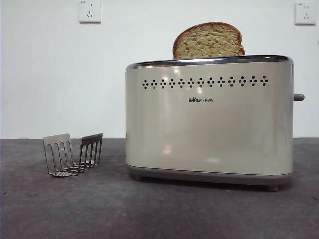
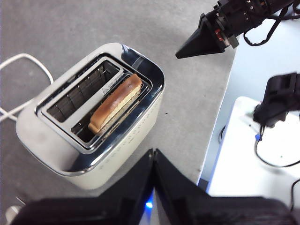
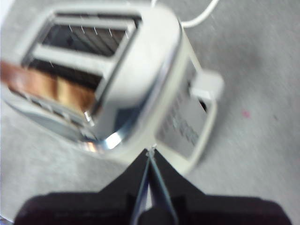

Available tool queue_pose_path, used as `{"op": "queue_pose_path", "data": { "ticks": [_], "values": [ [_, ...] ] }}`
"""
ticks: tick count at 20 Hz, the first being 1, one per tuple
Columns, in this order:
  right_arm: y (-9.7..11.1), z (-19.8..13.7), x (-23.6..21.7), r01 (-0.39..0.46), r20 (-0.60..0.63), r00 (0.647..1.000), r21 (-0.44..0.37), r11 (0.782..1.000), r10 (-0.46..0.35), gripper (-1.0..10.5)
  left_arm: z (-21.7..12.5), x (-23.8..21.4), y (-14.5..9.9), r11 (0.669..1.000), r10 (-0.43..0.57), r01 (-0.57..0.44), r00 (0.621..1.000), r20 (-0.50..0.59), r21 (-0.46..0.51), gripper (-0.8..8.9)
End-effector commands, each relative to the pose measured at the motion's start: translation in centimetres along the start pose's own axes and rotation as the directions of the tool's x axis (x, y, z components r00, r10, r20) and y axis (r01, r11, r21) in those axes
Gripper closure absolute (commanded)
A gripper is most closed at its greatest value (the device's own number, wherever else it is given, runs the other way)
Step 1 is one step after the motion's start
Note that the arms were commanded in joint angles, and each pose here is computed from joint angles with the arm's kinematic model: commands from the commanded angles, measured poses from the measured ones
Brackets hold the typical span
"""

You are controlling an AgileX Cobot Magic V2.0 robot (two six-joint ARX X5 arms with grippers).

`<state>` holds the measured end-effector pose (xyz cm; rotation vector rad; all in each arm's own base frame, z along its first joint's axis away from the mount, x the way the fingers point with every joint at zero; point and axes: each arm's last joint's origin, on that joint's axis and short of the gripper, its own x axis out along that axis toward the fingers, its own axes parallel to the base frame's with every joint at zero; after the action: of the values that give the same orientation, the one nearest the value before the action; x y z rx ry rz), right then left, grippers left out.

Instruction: Pick up a slice of bread from the rack,put the bread on the toaster,press the button

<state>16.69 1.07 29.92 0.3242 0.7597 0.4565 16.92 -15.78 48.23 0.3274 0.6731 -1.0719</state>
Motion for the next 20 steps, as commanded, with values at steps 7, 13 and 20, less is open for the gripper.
{"op": "queue_pose_path", "data": {
  "ticks": [7, 13, 20],
  "values": [
    [-4.0, 3.9, 2.6, -0.15, -0.031, 0.987, 0.182, 0.972, 0.158, 9.5, -4.3, -2.4, -1.2, 0.974, 0.159, -0.164, 0.986, -0.046, -0.157, 8.22],
    [-7.2, 4.2, 6.1, -0.189, -0.089, 0.971, 0.276, 0.942, 0.221, 9.5, -7.7, -3.1, -2.1, 0.956, 0.17, -0.184, 0.982, -0.081, -0.23, 8.22],
    [-9.1, 3.8, 8.5, -0.16, -0.138, 0.968, 0.307, 0.938, 0.21, 9.5, -11.1, -2.5, -2.5, 0.921, 0.202, -0.24, 0.968, -0.15, -0.307, 8.22]
  ]
}}
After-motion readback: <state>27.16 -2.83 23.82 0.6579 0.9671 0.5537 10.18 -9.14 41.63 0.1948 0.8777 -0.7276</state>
